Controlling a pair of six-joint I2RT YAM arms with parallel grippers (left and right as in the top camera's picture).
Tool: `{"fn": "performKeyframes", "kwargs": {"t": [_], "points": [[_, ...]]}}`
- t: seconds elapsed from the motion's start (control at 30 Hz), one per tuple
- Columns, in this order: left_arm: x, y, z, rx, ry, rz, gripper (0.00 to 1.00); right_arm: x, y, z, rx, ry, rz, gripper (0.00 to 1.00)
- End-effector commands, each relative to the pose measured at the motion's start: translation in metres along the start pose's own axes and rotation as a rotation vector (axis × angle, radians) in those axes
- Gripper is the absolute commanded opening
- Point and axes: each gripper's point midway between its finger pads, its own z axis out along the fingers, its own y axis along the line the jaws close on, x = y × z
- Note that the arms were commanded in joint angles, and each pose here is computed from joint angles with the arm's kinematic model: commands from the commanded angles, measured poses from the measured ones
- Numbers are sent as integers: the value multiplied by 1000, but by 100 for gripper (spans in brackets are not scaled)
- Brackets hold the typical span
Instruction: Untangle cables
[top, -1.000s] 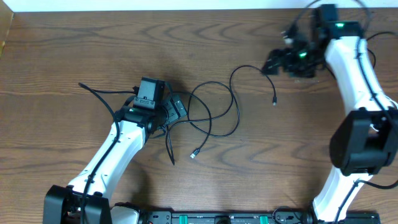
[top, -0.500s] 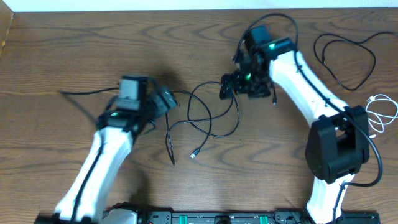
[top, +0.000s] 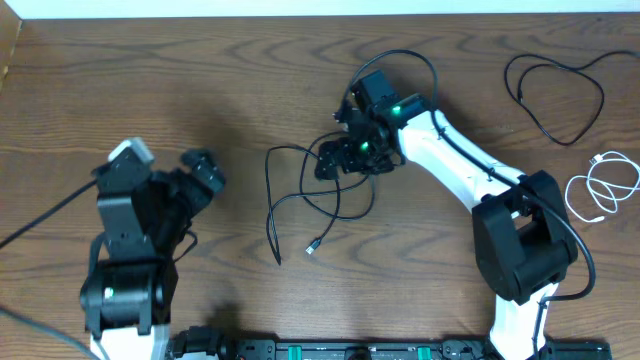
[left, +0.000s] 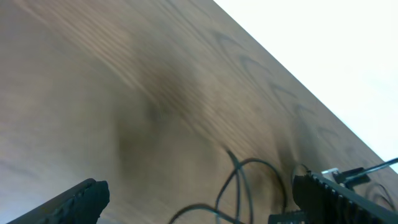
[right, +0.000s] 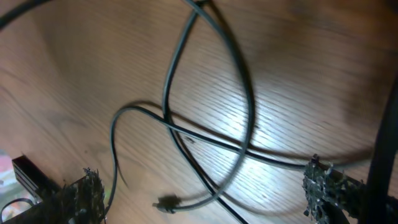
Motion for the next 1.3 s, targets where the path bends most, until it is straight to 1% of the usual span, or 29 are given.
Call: {"fn": "performKeyframes", "kwargs": {"t": [0.0,0.1,0.17,0.23,0.37,0.43,0.67,0.77,0.87,1.0,1.13,1.27], "points": [[-11,13,-13,-67,-65,17,100,2,0,7,93,-20,13,99],[-3,19,-13,-92,-34,17,100,7,-20,8,293,-55,79,99],[2,22,-11,-108,-12,18,100,14,-26,10,384,-67,134,99],[5,25,-9,-120,5,18,100,20,-22,16,420,-72,149,99],[8,27,-6,-135,25,19,100,28,2,36,405,-73,104,99],[9,28,-4,-140,31,19,100,30,10,42,397,-86,109,99],[10,29,0,-150,44,19,100,30,37,50,323,-100,86,99],[11,30,1,-154,49,20,100,29,37,36,314,-112,146,99],[12,31,3,-159,55,20,100,23,45,17,260,-132,157,99],[13,31,5,-165,63,20,100,17,66,-10,149,-152,125,99],[14,32,7,-170,70,20,100,11,81,-37,100,-210,107,99],[15,33,9,-175,77,20,100,13,97,-43,50,-212,37,99]]}}
